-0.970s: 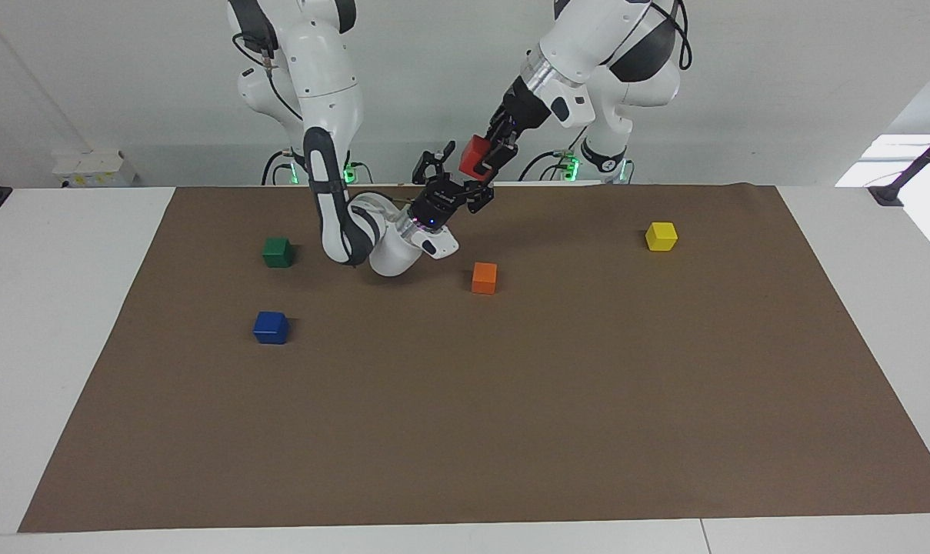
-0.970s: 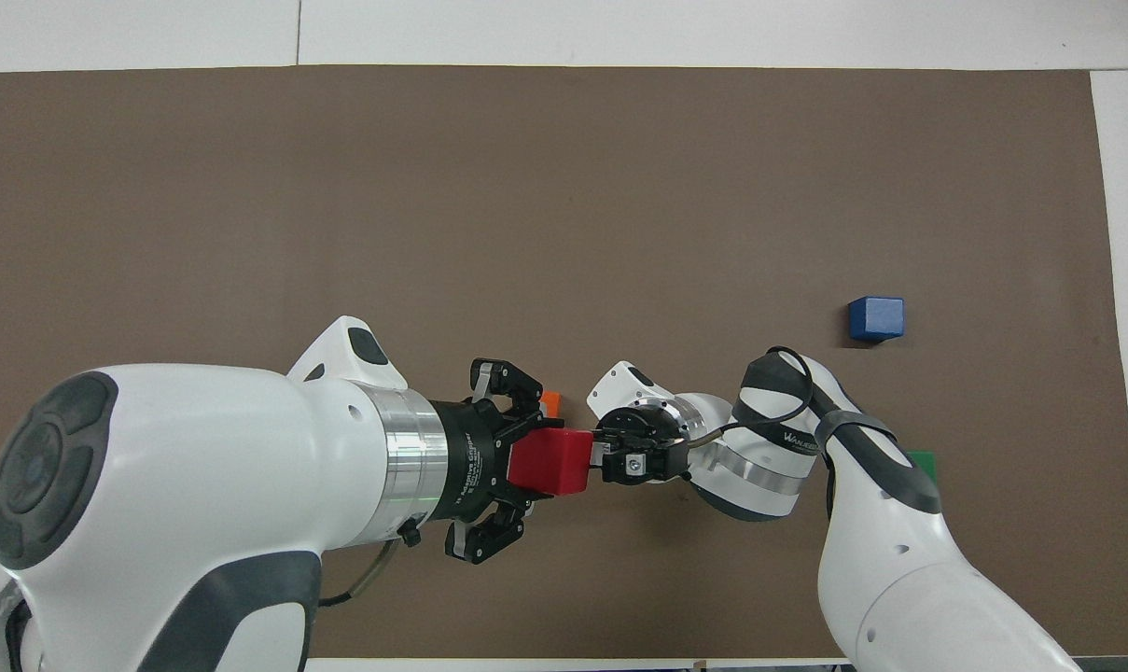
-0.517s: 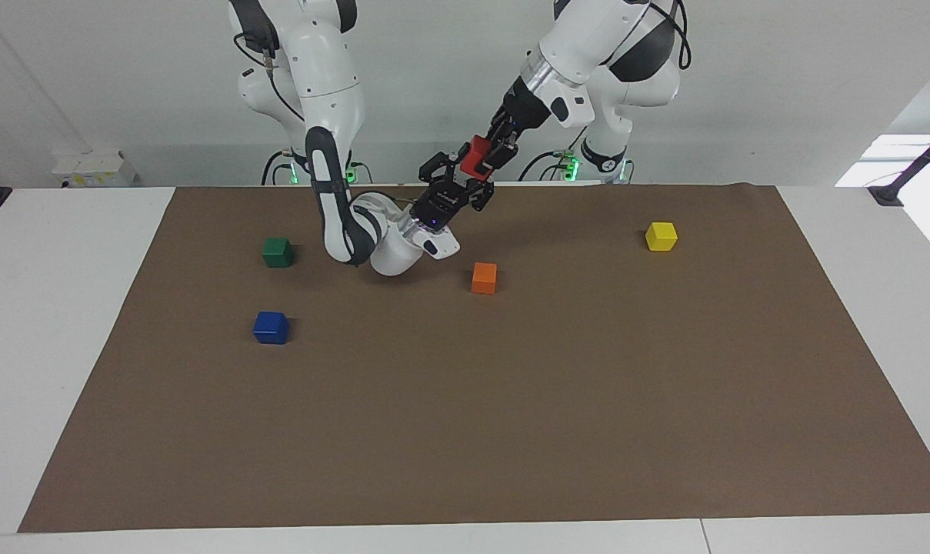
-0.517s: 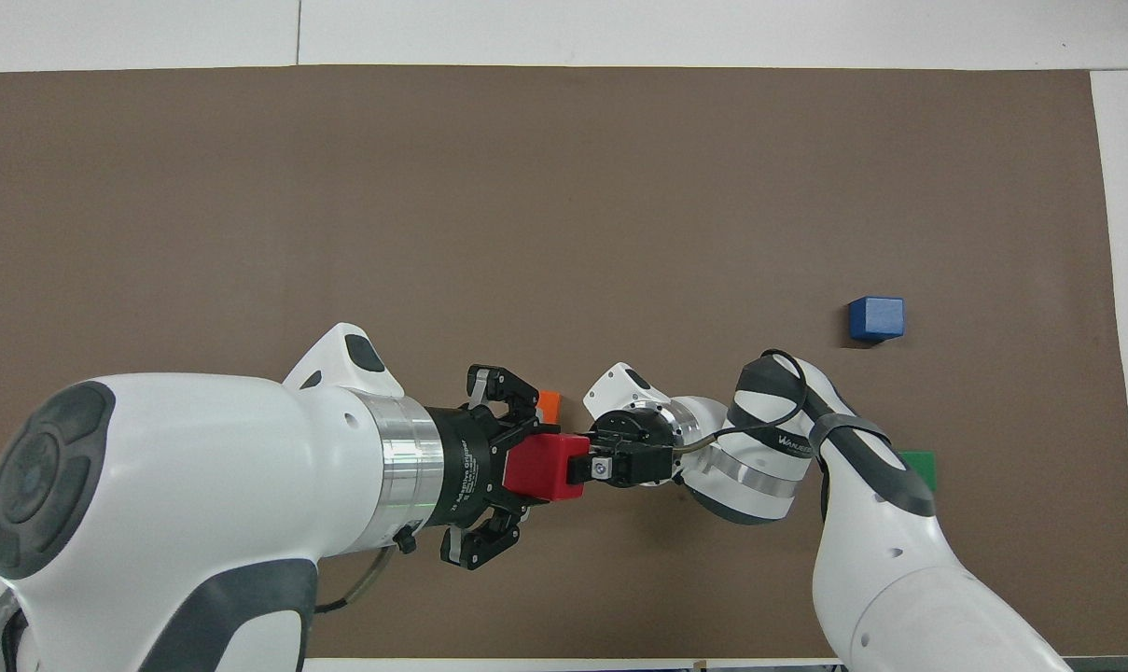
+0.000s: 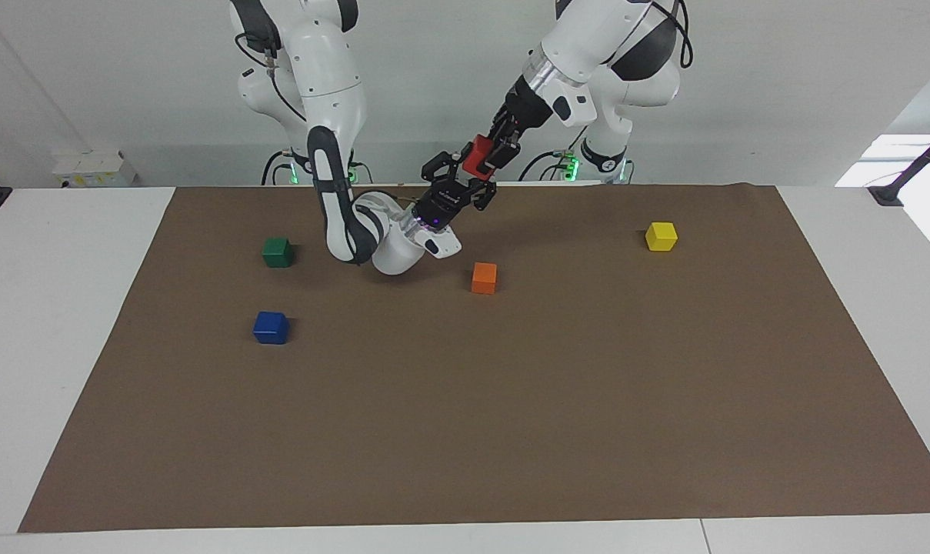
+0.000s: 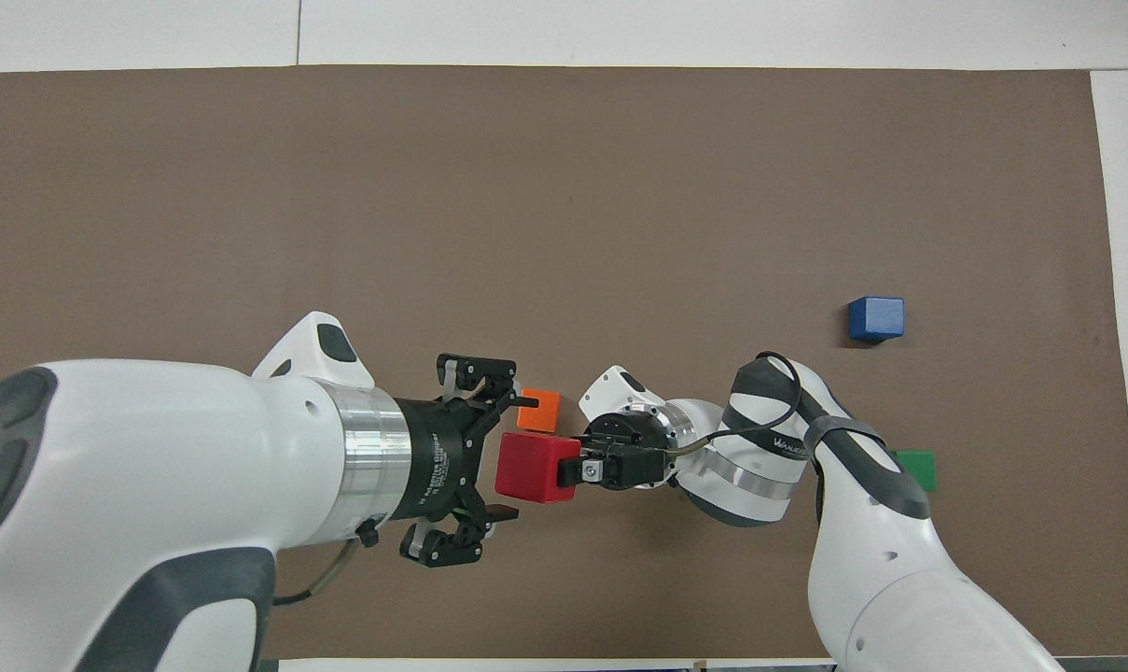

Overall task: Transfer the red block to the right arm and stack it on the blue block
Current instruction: 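Open the left gripper and withdraw it while the right gripper holds the cube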

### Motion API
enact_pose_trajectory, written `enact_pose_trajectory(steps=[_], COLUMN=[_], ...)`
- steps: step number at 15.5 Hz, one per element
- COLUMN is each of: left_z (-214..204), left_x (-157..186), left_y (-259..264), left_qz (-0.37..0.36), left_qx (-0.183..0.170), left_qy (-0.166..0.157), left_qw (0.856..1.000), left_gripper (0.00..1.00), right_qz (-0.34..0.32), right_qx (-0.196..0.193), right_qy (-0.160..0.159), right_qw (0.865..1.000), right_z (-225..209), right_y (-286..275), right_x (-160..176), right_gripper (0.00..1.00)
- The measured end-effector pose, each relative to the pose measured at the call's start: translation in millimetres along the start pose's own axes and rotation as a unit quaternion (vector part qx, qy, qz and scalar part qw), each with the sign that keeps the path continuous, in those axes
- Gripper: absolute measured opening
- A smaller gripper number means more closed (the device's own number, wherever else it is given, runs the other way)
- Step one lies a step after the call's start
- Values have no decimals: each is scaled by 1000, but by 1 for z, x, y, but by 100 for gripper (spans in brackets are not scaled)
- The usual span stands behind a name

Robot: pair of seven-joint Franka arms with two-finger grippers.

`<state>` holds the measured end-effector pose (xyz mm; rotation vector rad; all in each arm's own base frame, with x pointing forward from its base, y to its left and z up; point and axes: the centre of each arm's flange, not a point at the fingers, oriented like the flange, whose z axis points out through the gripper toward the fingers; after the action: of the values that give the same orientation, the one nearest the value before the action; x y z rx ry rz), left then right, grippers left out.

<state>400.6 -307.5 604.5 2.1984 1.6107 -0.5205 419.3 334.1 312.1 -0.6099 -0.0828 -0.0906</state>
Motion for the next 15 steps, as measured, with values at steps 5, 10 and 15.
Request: enact_pose_trajectory(steps=[5, 10, 15], left_z=[-60, -88, -111], left_x=[83, 161, 219], left_y=[18, 25, 63], left_qz=[81, 253, 345], left_qx=[-22, -9, 62], left_qy=[6, 93, 191], left_qw=[996, 963, 917], left_gripper=[100, 100, 100], right_qz=[-9, -16, -6], right_qx=[-28, -96, -198], right_qy=[3, 11, 38], right_qw=[1000, 995, 979], right_z=[8, 36, 70], right_y=[-1, -18, -54], right_x=[6, 23, 42], right_gripper=[57, 57, 57])
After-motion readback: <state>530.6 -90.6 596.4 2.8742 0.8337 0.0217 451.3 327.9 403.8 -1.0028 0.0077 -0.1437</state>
